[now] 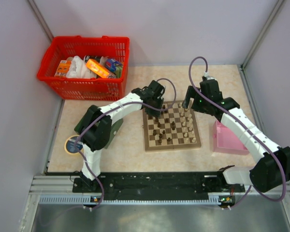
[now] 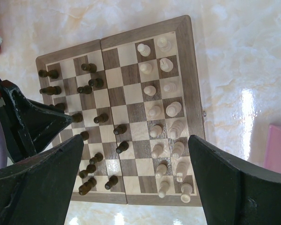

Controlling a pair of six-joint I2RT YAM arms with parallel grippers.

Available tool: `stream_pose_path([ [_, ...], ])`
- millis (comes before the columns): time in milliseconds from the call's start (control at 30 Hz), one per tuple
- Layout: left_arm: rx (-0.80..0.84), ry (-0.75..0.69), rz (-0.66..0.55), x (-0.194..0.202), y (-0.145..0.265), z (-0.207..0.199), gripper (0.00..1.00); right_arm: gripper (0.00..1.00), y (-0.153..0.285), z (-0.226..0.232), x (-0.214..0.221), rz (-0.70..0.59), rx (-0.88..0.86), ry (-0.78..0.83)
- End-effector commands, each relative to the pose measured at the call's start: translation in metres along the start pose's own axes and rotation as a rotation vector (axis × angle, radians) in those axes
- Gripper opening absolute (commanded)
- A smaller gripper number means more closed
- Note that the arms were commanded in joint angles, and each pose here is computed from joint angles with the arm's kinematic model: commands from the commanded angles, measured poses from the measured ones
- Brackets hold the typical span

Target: Set up the chess pieces on the board

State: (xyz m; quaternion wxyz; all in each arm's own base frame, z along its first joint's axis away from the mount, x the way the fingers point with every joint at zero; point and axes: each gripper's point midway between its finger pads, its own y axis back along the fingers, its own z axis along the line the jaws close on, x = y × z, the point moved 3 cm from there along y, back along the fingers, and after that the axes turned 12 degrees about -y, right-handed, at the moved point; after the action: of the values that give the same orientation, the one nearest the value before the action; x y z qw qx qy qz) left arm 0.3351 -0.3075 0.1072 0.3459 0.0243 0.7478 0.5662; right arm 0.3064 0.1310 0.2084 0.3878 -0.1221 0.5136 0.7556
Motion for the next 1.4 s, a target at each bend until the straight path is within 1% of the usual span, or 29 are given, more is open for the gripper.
stream_pose_path([
  [0, 0.011, -0.006, -0.046, -0.016, 0.008, -0.004, 0.28, 0.93, 0.003, 0.005, -0.009, -0.035, -0.025, -0.004],
  [100, 0.013, -0.007, -0.049, -0.016, 0.01, -0.005, 0.23, 0.93, 0.003, 0.006, -0.009, -0.034, -0.029, -0.003],
  [267, 0.005, -0.01, -0.059, -0.018, 0.021, -0.004, 0.19, 0.93, 0.003, 0.006, -0.009, -0.034, -0.031, -0.004],
  [500, -0.027, -0.002, -0.055, -0.014, 0.039, -0.001, 0.18, 0.93, 0.001, 0.005, -0.007, -0.026, -0.029, -0.005],
  [533, -0.063, 0.005, -0.049, -0.012, 0.04, 0.004, 0.17, 0.93, 0.002, 0.006, -0.008, -0.027, -0.032, -0.006],
  [633, -0.084, 0.009, -0.059, -0.009, 0.043, 0.008, 0.17, 0.93, 0.001, 0.005, -0.006, -0.021, -0.027, -0.01],
  [833, -0.114, 0.004, -0.029, -0.002, 0.04, 0.013, 0.17, 0.93, -0.001, 0.005, -0.004, -0.01, -0.028, -0.008],
  [1367, -0.124, 0.017, 0.004, 0.009, 0.025, 0.016, 0.18, 0.93, -0.004, 0.004, -0.002, -0.001, -0.022, -0.011],
])
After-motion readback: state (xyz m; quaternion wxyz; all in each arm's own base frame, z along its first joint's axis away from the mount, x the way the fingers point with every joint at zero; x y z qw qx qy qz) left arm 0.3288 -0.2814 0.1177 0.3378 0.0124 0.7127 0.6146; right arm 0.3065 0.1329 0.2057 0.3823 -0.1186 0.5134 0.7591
